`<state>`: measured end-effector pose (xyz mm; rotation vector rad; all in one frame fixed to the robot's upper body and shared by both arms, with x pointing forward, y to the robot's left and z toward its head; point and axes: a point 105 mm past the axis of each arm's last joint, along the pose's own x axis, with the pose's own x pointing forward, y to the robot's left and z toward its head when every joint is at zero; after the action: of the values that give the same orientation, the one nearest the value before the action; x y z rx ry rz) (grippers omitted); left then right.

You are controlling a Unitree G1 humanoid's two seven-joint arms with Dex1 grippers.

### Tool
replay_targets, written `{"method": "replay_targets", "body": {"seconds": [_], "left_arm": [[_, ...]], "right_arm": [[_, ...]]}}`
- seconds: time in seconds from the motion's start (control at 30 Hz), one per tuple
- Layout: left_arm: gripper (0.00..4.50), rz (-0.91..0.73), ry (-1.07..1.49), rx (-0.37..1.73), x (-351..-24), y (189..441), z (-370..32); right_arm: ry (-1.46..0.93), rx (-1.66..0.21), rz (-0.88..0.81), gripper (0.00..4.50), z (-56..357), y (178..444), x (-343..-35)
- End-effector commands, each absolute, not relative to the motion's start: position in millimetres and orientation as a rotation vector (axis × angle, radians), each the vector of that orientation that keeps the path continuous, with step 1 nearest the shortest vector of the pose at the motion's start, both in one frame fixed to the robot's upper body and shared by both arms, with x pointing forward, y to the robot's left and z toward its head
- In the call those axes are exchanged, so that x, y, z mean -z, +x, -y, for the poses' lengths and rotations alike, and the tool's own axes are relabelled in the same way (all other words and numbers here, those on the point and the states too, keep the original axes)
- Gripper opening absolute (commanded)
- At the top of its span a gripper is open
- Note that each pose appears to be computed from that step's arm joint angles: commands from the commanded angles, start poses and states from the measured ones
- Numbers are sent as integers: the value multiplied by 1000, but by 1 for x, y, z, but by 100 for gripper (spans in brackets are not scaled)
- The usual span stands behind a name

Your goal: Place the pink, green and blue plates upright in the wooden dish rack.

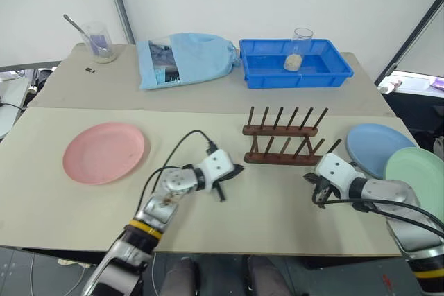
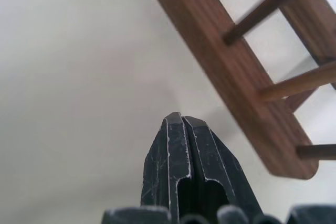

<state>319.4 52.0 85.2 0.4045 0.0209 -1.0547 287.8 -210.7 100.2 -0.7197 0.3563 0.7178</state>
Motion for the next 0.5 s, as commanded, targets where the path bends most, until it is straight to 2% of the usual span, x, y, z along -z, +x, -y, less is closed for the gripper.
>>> {"method": "replay_targets", "body": {"seconds": [0.03, 0.1, 0.23, 0.33, 0.43, 0.5], "left_arm": [[169, 123, 357, 958, -133, 308, -77], [270, 159, 342, 793, -149, 301, -105], [442, 181, 251, 436, -170, 283, -163], [450, 156, 63, 109, -174, 273, -220], [450, 112, -56, -204, -168, 257, -273], [450, 86, -121, -321, -162, 243, -292]], "right_arm": [[-725, -801, -230, 122, 193, 278, -140], [-721, -852, -184, 191, 180, 277, -152], [-671, -973, -66, 329, 151, 283, -172], [-635, -1082, 3, 427, 126, 286, -182], [-619, -1178, 16, 427, 111, 286, -183], [-641, -1213, 17, 427, 106, 290, -180]]}}
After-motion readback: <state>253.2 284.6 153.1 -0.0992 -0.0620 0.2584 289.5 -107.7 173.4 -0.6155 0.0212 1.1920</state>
